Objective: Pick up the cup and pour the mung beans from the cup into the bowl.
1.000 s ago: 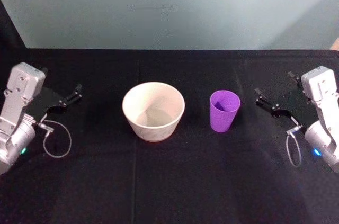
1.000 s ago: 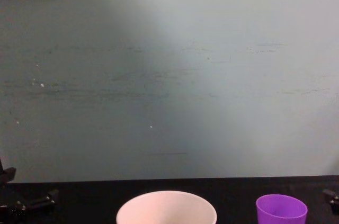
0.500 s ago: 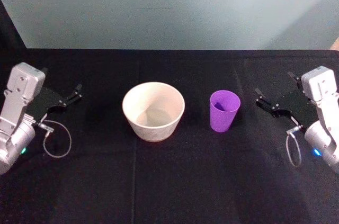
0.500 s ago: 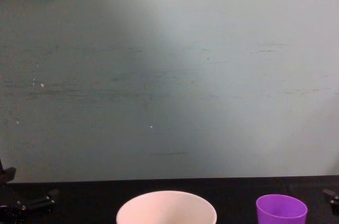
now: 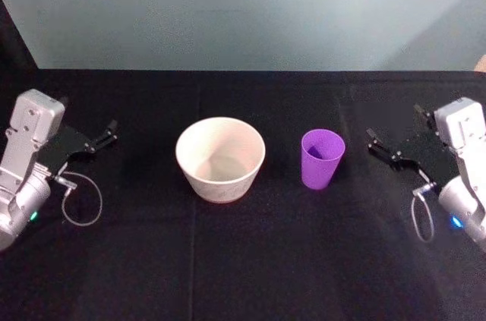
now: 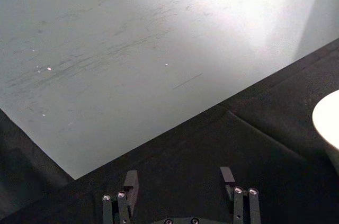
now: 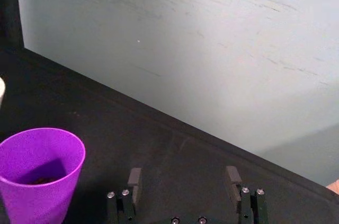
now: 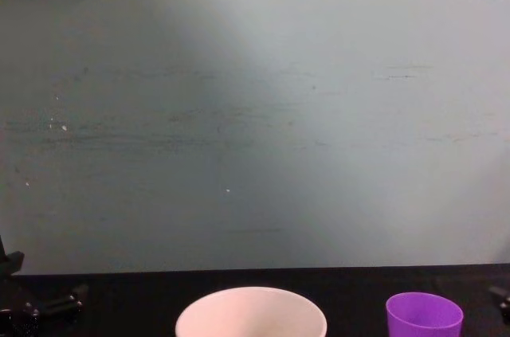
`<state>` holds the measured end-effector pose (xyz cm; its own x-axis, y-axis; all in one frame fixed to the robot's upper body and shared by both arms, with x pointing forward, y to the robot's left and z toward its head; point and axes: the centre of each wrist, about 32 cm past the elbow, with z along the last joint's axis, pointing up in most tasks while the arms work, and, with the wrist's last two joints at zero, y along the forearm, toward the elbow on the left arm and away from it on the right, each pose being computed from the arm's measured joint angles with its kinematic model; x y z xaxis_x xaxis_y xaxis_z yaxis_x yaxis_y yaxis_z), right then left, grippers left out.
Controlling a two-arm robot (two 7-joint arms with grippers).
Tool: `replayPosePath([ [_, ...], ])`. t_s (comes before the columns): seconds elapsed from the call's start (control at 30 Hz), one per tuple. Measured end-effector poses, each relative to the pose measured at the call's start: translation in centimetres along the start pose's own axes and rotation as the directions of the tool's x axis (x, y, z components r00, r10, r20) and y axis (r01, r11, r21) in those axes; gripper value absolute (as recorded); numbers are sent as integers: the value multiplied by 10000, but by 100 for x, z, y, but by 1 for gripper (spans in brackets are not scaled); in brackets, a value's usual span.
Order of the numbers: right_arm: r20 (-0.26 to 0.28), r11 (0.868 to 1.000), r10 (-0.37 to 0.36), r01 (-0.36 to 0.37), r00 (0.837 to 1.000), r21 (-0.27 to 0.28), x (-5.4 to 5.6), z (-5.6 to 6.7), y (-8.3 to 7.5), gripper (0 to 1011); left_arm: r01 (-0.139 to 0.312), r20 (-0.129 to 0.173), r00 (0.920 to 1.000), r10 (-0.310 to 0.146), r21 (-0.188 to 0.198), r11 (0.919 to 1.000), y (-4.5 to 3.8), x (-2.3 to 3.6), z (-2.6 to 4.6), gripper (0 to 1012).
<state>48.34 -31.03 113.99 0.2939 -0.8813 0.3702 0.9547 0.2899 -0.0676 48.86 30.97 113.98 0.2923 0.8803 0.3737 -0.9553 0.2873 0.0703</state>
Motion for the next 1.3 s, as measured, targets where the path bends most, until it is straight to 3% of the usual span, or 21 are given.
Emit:
replayPosePath([
  [0.4, -603, 9987, 495, -498, 9970, -42, -43, 36, -315, 1002, 0, 0, 10000, 0, 0, 10000, 0, 0, 0, 1000],
  [0.67, -829, 9901, 1333, -1364, 9876, -325, -160, 41, -467, 1002, 1, 0, 10000, -1, 1, 10000, 0, 0, 0, 1000],
  [1.03, -1223, 9710, 2319, -2372, 9650, -303, -303, 29, -421, 1002, 0, 0, 10000, 0, 1, 10000, 0, 0, 0, 1000],
  [1.3, -1555, 9596, 2733, -2804, 9493, -251, -306, 54, -274, 1002, 0, -1, 10000, 0, 1, 10000, 0, 0, 0, 1000],
])
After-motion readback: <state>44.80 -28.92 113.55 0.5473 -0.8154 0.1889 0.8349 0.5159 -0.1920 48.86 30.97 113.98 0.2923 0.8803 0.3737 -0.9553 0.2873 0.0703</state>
